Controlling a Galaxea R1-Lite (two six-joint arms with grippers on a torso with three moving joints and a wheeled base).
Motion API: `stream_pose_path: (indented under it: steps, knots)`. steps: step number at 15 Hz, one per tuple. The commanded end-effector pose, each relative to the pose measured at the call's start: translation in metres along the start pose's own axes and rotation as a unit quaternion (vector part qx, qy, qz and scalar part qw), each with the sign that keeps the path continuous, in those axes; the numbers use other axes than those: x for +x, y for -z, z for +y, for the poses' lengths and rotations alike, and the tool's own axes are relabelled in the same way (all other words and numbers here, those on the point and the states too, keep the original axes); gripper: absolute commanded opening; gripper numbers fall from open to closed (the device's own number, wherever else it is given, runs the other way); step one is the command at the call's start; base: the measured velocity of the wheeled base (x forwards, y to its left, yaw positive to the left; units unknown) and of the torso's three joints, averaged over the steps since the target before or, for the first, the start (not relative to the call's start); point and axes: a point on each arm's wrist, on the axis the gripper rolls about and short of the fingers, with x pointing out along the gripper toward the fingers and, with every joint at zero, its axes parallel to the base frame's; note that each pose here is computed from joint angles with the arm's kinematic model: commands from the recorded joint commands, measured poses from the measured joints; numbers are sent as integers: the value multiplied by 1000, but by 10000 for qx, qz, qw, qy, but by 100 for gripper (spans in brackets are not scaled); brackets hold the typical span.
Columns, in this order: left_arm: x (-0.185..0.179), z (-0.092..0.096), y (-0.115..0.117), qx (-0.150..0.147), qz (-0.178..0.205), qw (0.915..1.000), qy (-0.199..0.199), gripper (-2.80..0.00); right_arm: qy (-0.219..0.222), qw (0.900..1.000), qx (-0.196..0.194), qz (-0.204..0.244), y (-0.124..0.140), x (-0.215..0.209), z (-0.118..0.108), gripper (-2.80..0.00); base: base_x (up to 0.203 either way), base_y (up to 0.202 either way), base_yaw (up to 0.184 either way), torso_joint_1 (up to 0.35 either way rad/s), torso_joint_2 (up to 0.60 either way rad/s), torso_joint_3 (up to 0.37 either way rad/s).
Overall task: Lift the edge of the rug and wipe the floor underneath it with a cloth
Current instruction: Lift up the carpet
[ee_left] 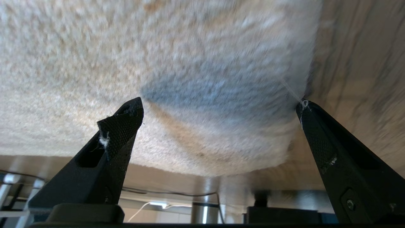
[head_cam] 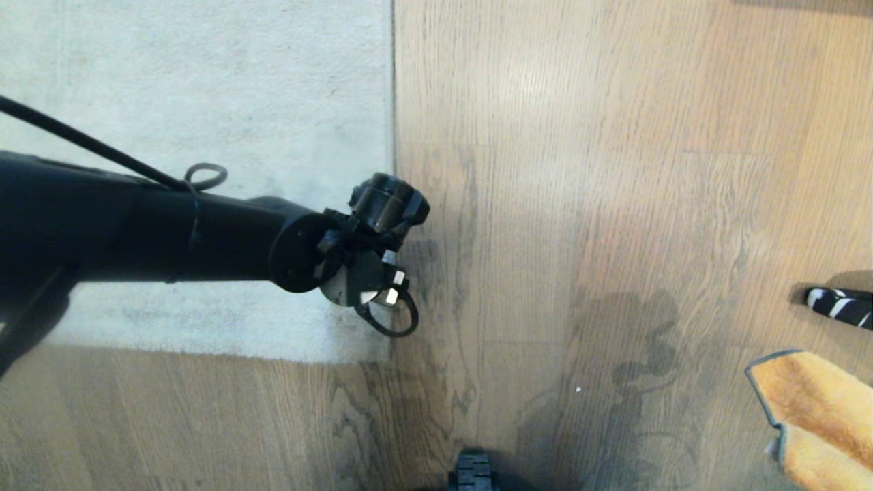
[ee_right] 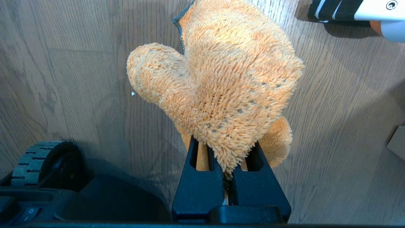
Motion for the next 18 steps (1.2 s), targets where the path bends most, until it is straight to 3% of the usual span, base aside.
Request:
stream_pose_path:
  steps: [1, 9, 14, 18]
  knots:
    - [4, 6, 5, 26, 113, 9999, -125, 0, 3, 10000, -2, 6, 0, 0, 0, -280, 0, 0, 0, 0, 0, 0]
    - [17, 21, 16, 162, 362, 9983, -432, 0, 3, 10000, -2, 6, 0, 0, 0, -280, 0, 0, 0, 0, 0, 0]
    - [9, 13, 11, 82, 210, 9994, -259, 0, 3, 10000, -2, 7, 0, 0, 0, -280, 0, 0, 0, 0, 0, 0]
    - [-5, 5, -6, -162, -109, 9998, -6, 0, 3, 10000, -2, 6, 0, 0, 0, -280, 0, 0, 0, 0, 0, 0]
